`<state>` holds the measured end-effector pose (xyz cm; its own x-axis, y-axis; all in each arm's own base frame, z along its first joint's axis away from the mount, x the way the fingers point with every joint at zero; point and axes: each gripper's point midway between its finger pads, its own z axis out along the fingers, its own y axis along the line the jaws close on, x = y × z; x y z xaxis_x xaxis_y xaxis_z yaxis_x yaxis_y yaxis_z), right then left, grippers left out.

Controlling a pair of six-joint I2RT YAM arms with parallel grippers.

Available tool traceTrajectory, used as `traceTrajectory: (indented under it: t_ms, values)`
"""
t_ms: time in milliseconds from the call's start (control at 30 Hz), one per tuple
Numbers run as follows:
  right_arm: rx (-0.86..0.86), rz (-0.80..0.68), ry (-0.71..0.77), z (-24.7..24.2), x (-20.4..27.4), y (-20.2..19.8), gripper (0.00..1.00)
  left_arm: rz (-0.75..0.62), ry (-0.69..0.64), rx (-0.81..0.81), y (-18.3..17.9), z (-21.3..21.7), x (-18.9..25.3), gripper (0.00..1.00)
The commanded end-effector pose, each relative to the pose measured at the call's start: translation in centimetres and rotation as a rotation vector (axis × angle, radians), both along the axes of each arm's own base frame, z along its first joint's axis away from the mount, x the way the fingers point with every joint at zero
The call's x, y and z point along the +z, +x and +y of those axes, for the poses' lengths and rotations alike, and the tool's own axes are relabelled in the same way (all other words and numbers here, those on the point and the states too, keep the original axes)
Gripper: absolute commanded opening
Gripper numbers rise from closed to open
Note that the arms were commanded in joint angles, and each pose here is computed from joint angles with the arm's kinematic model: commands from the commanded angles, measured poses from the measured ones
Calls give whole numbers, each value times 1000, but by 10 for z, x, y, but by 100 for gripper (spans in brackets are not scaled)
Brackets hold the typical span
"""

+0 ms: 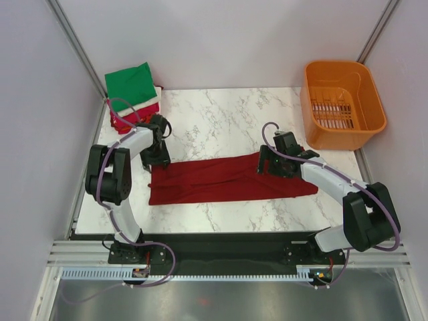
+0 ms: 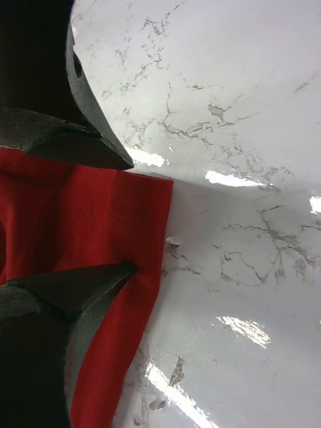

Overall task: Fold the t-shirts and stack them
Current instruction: Fold the tshirt

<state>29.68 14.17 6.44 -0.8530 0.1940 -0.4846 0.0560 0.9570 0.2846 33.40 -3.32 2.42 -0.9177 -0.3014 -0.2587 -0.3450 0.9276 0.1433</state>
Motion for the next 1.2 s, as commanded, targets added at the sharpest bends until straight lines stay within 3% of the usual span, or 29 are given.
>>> traceTrajectory:
  t_ms: [0,200,233,400,733,800,833,900,933,1033,1167]
  values:
    - [36,-26,-11,3,8,7,93,-14,22,58,10,9,-4,65]
    - [47,-23,-27,2,13,7,93,-70,12,80,35,13,8,65]
    - [48,-21,-27,2,12,7,93,-176,122,105,60,34,20,3]
    - [27,-28,-51,-3,12,10,93,-241,78,89,86,37,36,2]
    - [32,-36,-58,-4,14,12,93,-258,46,88,93,39,28,2]
    - [31,-37,-71,-6,13,13,94,-259,6,123,98,52,27,17]
    - [30,-34,-75,-7,11,11,94,-262,-14,143,101,59,28,43]
    - [30,-31,-86,-9,8,10,95,-280,-50,203,101,73,33,59]
    - [19,-29,-108,-13,5,10,95,-307,-66,206,101,72,44,74]
    - [-20,-49,-161,-24,11,14,95,-345,-66,201,96,68,62,85]
    - [-48,-80,-172,-26,27,24,97,-415,-68,203,76,60,93,85]
